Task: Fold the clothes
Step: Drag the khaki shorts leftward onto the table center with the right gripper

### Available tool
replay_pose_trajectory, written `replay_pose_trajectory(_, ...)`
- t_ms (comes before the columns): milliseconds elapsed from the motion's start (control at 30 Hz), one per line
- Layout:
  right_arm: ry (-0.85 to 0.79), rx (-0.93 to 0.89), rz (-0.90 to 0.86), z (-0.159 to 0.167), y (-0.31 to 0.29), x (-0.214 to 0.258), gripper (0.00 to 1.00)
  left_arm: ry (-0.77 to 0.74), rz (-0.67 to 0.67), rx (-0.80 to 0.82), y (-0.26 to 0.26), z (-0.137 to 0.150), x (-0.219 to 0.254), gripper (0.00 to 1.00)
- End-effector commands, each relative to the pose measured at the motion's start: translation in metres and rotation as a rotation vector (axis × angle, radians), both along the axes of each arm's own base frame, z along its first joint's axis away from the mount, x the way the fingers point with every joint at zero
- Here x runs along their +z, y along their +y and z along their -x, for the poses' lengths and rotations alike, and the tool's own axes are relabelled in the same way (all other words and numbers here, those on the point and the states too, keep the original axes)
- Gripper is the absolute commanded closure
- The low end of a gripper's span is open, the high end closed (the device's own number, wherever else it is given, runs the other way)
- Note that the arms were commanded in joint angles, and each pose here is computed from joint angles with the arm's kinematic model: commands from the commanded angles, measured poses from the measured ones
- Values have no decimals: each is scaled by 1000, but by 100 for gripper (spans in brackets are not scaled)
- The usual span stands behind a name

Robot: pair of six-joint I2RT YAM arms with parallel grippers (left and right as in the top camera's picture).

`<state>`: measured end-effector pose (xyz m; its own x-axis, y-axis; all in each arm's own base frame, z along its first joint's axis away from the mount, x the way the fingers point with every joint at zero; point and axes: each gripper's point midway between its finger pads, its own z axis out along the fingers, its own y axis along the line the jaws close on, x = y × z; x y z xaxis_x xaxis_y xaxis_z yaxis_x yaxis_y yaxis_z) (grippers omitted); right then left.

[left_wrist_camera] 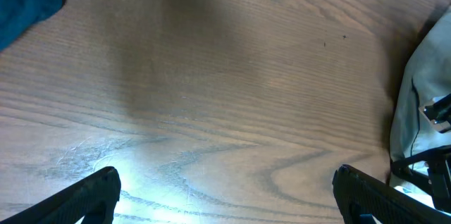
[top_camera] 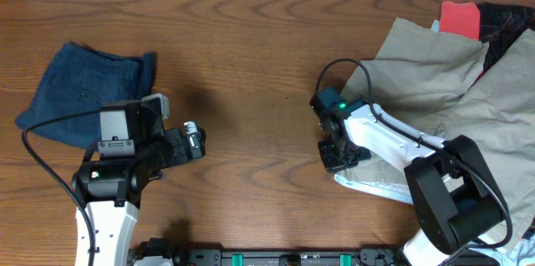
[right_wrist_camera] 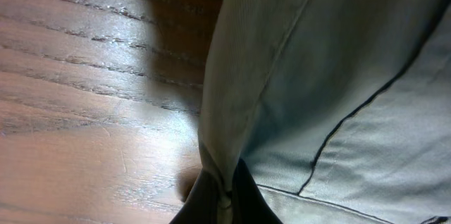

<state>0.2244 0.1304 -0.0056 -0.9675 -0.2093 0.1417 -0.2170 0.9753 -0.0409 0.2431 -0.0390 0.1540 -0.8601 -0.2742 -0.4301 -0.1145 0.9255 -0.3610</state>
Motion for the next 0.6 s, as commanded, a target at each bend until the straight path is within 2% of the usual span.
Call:
replay_pose_trajectory(0, 26, 2, -18, 1, 11, 1, 99, -8, 18, 2, -3, -2, 5, 2)
replay_pose_trajectory(100, -11, 33, -74, -16, 27, 28, 99, -8, 18, 2, -3, -2, 5, 2)
replay_pose_trajectory(267, -62, 217, -467, -34, 108, 97, 99, -8, 17, 2, -3, -2, 5, 2)
replay_pose_trajectory(433, -92, 354, -735, -26, 176, 140, 99, -8, 17, 2, -3, -2, 5, 2)
replay_pose_trajectory(567, -111, 432, -774, -14, 200, 144, 99, -7, 17, 2, -3, -2, 5, 2)
